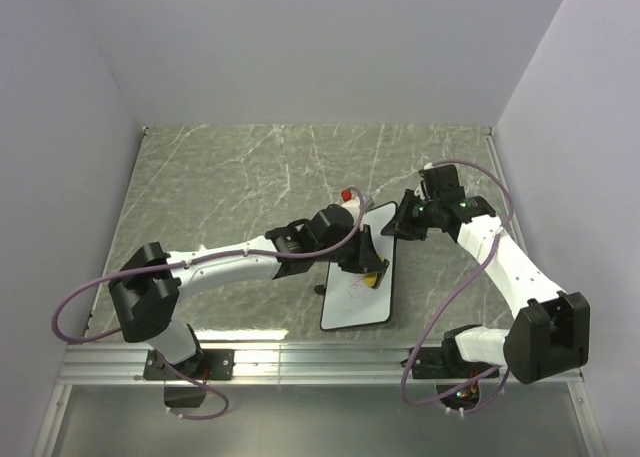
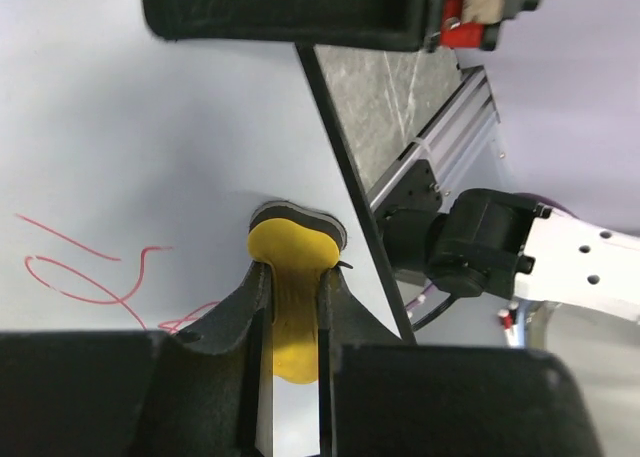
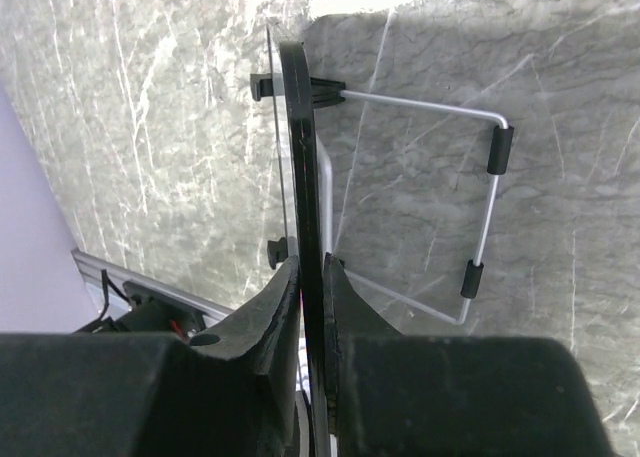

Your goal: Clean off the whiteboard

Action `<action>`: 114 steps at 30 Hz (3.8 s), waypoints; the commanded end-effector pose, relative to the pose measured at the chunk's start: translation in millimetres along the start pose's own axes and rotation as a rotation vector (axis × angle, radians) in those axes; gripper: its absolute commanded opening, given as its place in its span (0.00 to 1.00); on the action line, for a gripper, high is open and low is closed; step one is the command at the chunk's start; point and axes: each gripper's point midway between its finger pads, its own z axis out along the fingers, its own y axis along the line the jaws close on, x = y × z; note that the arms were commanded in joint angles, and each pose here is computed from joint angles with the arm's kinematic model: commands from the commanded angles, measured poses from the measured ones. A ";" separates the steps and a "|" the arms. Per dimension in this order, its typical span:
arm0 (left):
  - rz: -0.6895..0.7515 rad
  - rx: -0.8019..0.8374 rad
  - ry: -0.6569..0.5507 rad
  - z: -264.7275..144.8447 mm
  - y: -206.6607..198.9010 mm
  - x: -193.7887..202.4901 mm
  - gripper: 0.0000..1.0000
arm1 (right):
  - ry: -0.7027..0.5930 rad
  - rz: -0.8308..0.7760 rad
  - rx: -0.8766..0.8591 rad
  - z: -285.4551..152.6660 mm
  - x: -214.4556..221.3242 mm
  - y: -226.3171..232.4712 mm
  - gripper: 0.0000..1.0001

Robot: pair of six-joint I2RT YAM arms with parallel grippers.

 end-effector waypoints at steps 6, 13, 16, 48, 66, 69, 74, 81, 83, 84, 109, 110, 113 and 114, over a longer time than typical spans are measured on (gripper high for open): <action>-0.138 -0.265 0.239 29.0 90.6 82.2 0.00 | -0.143 -0.055 -0.055 -4.9 -35.0 25.1 0.00; -0.234 -0.443 0.226 21.7 170.1 81.7 0.00 | -0.159 -0.045 -0.060 -10.8 -35.6 26.3 0.00; -0.250 -0.470 0.214 13.7 188.0 88.9 0.00 | -0.164 -0.043 -0.066 -12.5 -37.6 29.4 0.00; -0.155 -0.148 0.065 -7.5 38.2 25.4 0.00 | -0.155 0.016 -0.063 6.4 -52.8 35.1 0.00; -0.122 0.305 -0.130 -16.5 -67.9 -29.6 0.00 | -0.127 0.090 -0.133 15.7 -41.1 38.3 0.00; -0.122 0.319 -0.132 -12.9 -71.3 -30.1 0.00 | -0.120 0.100 -0.133 18.5 -36.3 34.9 0.00; -0.163 0.182 -0.095 10.3 -32.6 -10.9 0.00 | -0.112 0.107 -0.136 19.6 -33.3 33.9 0.00; -0.240 0.006 -0.031 33.1 29.4 16.1 0.00 | -0.114 0.101 -0.137 17.6 -33.4 33.9 0.00; -0.263 -0.034 -0.012 37.4 47.3 24.0 0.00 | -0.113 0.103 -0.137 17.9 -31.7 33.3 0.00; -0.271 -0.070 -0.005 38.9 58.3 27.7 0.00 | -0.112 0.109 -0.136 18.0 -30.9 32.1 0.00; -0.354 -0.463 0.181 37.3 198.5 111.5 0.00 | -0.138 0.130 -0.139 15.7 -36.8 34.8 0.00; -0.349 -0.463 0.182 37.3 198.5 111.8 0.00 | -0.144 0.131 -0.141 15.1 -38.6 35.0 0.00; -0.344 -0.510 0.221 29.7 204.2 124.0 0.00 | -0.148 0.134 -0.143 15.8 -41.6 36.9 0.00; -0.330 -0.517 0.230 28.6 203.5 128.3 0.00 | -0.148 0.137 -0.145 16.3 -42.9 37.4 0.00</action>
